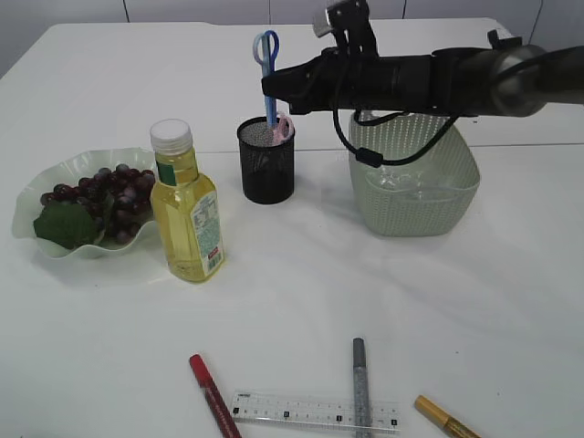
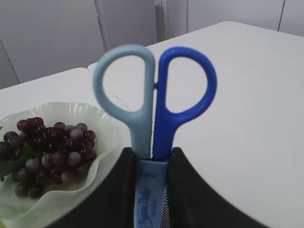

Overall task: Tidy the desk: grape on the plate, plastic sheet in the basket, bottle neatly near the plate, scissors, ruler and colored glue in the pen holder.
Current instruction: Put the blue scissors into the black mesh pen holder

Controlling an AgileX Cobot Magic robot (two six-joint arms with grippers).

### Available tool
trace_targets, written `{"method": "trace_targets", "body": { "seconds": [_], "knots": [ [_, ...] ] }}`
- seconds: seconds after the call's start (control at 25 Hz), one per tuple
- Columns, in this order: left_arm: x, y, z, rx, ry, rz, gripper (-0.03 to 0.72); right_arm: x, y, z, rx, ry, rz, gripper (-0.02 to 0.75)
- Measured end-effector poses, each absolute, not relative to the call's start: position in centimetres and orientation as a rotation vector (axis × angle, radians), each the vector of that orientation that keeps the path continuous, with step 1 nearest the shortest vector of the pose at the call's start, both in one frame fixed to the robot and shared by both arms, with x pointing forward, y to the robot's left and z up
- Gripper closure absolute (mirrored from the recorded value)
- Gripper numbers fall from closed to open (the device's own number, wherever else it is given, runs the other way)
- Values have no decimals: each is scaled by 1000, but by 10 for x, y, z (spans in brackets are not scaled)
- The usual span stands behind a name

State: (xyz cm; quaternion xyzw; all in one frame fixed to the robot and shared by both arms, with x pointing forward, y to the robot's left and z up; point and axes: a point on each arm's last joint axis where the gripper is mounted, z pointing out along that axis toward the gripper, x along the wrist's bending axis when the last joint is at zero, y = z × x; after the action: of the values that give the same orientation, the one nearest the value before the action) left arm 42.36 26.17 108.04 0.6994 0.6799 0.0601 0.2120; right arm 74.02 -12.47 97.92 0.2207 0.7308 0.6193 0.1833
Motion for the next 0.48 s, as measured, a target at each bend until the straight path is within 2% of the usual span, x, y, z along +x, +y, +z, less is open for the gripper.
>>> {"method": "trace_targets", "body": {
  "seconds": [0.24,0.48],
  "knots": [
    [424,262,1080,1946,1889,173,255,744,-123,960,608,2084,1743,622],
    [424,262,1080,1948,1889,175,255,744,-123,959,600,2085,1746,591]
  ]
}}
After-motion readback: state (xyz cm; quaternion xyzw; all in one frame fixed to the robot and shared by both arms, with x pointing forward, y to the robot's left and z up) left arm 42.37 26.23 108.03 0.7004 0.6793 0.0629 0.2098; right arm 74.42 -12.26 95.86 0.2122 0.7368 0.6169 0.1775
